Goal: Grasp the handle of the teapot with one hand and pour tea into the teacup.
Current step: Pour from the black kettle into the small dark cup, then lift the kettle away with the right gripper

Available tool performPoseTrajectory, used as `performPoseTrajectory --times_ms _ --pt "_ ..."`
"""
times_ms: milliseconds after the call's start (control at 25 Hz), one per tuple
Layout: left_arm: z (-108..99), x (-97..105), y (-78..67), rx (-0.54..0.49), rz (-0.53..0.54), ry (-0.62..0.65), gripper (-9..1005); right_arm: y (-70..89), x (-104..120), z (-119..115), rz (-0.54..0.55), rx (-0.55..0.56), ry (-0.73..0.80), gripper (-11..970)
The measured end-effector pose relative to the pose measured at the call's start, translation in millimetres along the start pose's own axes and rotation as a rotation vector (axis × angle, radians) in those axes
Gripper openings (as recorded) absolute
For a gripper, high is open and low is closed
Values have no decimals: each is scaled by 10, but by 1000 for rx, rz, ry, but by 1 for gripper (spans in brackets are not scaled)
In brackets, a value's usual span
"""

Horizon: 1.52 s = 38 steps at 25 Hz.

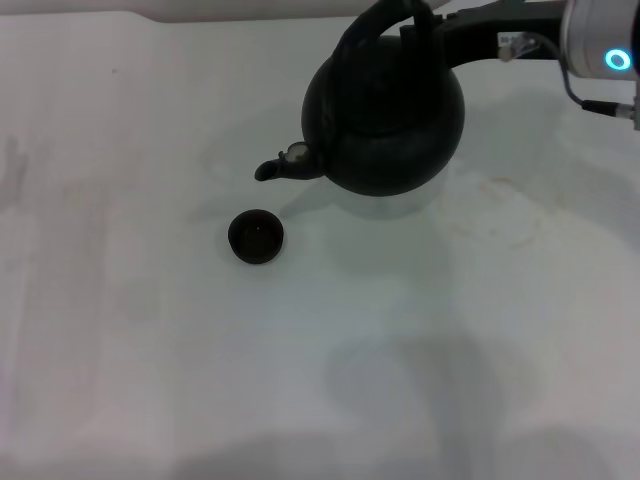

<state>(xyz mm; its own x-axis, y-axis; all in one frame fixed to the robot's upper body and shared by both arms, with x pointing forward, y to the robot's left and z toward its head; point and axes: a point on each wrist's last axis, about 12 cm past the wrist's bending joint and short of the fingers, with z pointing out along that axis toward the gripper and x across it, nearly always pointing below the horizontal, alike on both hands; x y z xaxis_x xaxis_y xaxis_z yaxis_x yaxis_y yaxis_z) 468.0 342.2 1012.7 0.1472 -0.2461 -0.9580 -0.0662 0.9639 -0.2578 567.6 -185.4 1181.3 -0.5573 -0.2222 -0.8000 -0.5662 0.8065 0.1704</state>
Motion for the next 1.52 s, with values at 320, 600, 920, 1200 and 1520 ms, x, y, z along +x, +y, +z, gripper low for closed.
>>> performPoseTrajectory --times_ms 320,600,920,1200,1520 --pt "-7 7 -12 2 -3 1 862 98 -2 108 -50 51 24 221" --pt "-8 7 -12 1 -4 1 862 226 34 183 -109 65 27 218" --pt "-7 10 -20 6 -6 2 861 387 64 259 -166 44 13 217" --pt "-8 13 -26 10 -6 5 862 427 70 299 -194 49 -14 216" --pt "-8 11 -26 11 -5 4 862 390 78 324 -209 77 -28 216"
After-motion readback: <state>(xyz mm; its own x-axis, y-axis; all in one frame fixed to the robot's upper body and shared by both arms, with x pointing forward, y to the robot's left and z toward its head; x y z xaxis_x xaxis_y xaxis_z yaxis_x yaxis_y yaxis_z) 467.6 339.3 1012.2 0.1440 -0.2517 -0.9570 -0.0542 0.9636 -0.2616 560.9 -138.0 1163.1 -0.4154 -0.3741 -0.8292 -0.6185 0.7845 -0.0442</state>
